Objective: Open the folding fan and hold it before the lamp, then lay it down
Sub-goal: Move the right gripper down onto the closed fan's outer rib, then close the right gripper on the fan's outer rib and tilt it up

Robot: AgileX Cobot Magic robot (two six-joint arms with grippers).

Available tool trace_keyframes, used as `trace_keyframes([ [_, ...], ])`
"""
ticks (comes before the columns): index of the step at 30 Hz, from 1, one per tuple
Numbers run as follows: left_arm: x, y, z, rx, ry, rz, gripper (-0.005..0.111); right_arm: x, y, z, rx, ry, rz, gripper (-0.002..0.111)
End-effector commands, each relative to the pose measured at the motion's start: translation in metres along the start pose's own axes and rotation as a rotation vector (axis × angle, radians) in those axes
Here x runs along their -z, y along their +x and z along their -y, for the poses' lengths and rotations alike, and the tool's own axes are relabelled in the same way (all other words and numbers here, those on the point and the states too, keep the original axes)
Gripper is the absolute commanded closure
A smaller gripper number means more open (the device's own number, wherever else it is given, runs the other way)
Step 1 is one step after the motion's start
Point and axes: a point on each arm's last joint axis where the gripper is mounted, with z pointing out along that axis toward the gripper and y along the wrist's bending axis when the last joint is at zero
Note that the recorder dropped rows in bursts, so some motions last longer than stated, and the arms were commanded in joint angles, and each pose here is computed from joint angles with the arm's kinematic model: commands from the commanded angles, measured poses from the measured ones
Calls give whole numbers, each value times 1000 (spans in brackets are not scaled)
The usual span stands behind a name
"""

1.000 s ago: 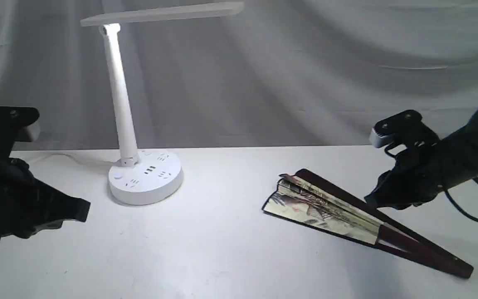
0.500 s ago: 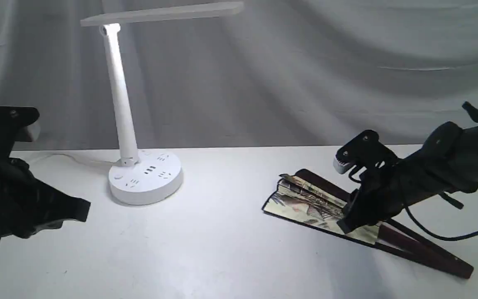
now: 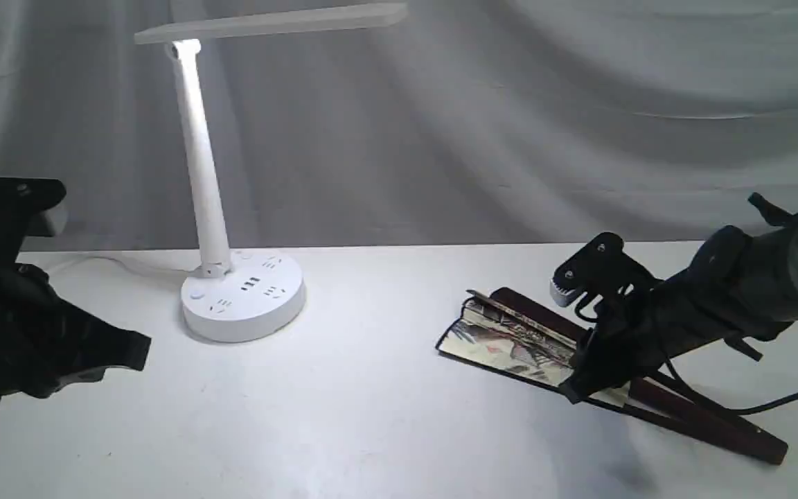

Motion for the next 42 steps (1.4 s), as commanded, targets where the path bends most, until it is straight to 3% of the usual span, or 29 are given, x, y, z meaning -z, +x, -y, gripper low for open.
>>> trace_keyframes([
  [1,1,-2,2,1,9,9,107,-2,-1,-2,-25,-9,-6,79],
  [4,1,-2,2,1,9,9,107,-2,0,-2,-145,-10,-9,79],
  [12,1,-2,2,1,9,9,107,1,6,-13,-217,-130,-99,79],
  [38,1,-2,2,1,9,7,107,21,-10,-19,-742,-204,-87,79],
  [42,1,-2,2,1,9,7,107,21,-11,-20,-755,-214,-85,79],
])
